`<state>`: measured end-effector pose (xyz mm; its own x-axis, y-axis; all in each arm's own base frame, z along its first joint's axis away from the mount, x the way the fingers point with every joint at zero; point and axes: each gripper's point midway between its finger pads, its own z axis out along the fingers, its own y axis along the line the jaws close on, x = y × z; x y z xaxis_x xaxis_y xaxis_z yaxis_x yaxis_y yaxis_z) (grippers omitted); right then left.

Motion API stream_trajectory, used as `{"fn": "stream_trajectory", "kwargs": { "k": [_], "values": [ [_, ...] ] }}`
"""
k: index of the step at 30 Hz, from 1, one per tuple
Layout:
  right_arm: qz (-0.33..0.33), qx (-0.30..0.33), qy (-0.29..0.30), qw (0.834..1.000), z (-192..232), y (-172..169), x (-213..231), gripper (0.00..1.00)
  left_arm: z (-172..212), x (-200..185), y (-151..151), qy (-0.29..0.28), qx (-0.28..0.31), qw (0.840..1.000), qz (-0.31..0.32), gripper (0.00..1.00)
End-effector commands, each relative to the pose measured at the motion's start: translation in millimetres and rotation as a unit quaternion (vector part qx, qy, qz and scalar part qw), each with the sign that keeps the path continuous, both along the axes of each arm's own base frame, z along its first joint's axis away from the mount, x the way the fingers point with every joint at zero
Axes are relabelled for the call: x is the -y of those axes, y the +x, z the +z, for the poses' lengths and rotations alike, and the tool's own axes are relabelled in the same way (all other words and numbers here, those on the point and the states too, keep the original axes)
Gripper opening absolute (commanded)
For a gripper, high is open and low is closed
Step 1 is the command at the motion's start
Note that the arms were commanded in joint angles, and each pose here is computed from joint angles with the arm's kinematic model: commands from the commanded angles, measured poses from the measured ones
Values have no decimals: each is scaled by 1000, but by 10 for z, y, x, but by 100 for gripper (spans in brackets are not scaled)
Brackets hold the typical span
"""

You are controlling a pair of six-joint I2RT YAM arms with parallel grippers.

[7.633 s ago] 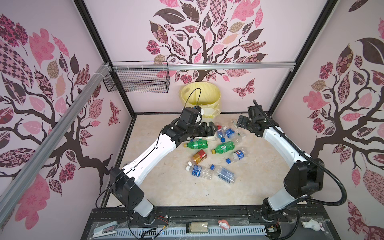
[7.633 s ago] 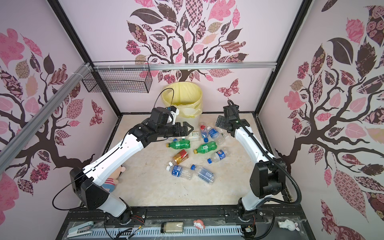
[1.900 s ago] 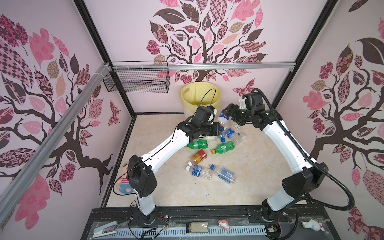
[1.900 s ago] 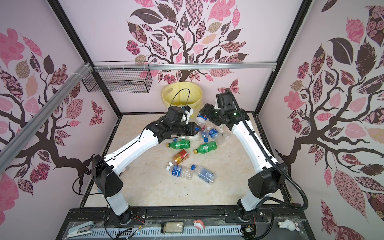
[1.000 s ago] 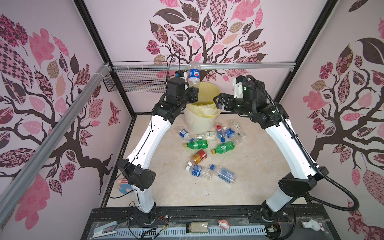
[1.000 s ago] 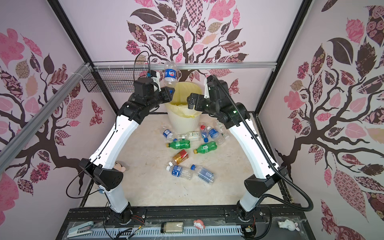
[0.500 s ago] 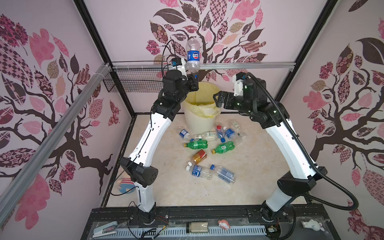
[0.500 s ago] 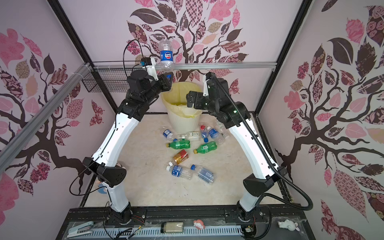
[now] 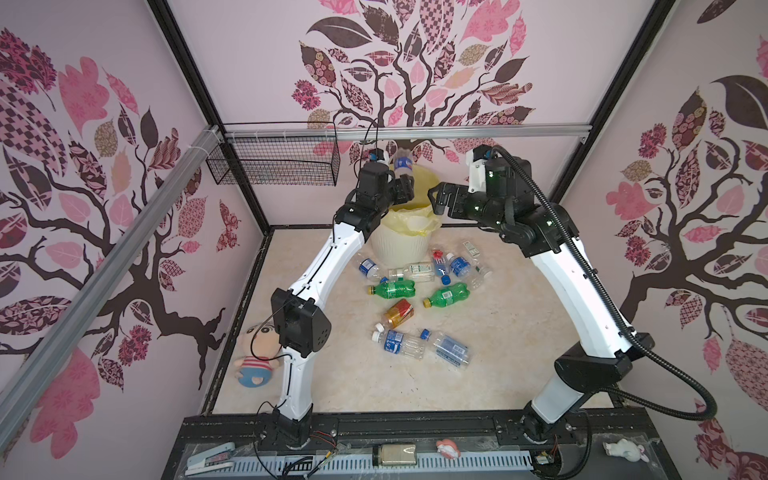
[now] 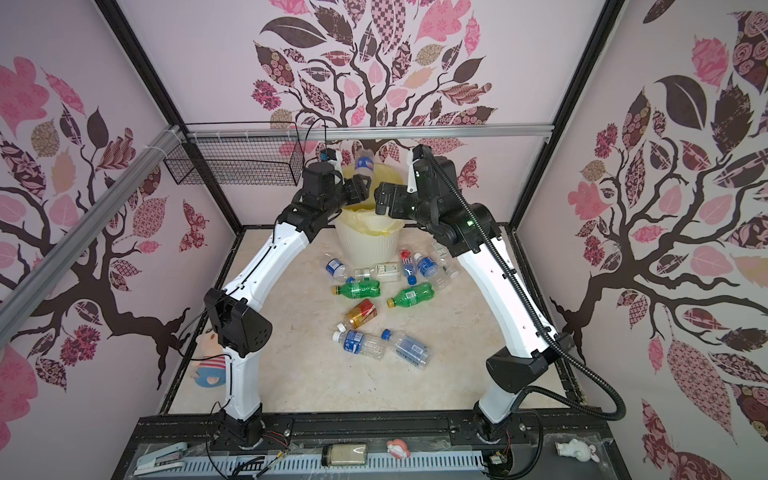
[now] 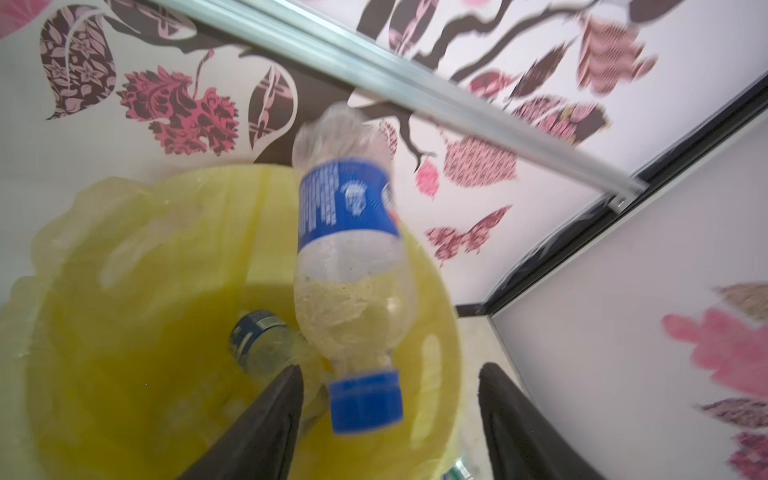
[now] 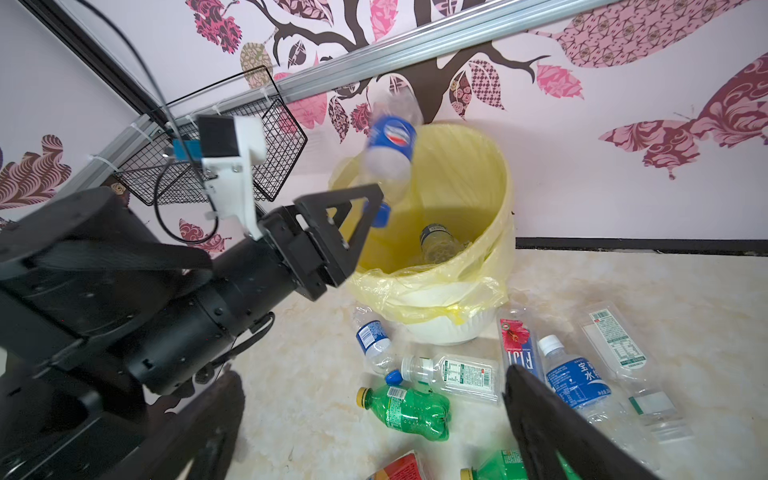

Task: Throw the plastic bottles in the bin
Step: 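Raise both held bottles over the bin and open both grippers, then lower both empty grippers toward the bottles lying beside the bin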

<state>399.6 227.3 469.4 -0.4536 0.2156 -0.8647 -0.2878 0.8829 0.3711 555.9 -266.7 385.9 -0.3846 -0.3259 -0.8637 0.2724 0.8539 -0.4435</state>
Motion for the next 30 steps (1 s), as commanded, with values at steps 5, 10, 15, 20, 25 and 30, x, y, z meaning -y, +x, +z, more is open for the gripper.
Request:
{"fn": "stream_trajectory", "kwargs": {
  "k": [5, 10, 15, 20, 25, 30],
  "values": [
    [-6, -4, -8, 1000, -34, -3, 38, 100, 390, 15, -199, -10, 35, 999, -10, 97],
    [-5, -8, -6, 1000, -59, -2, 27, 100, 401, 50, -265, -5, 32, 999, -15, 97],
    [-2, -15, -4, 1000, -104, 2, 6, 100, 420, 39, -320, 2, 31, 999, -13, 97],
    [-1, -17, -1, 1000, -110, 10, -7, 100, 453, 8, -362, 11, 35, 999, -11, 97],
    [2, -19, 2, 1000, -113, 14, -28, 100, 481, -47, -409, 20, 38, 999, -6, 97],
    [7, -25, 4, 1000, -152, 34, -71, 100, 469, -155, -477, 26, 34, 999, 10, 97]
  ]
}}
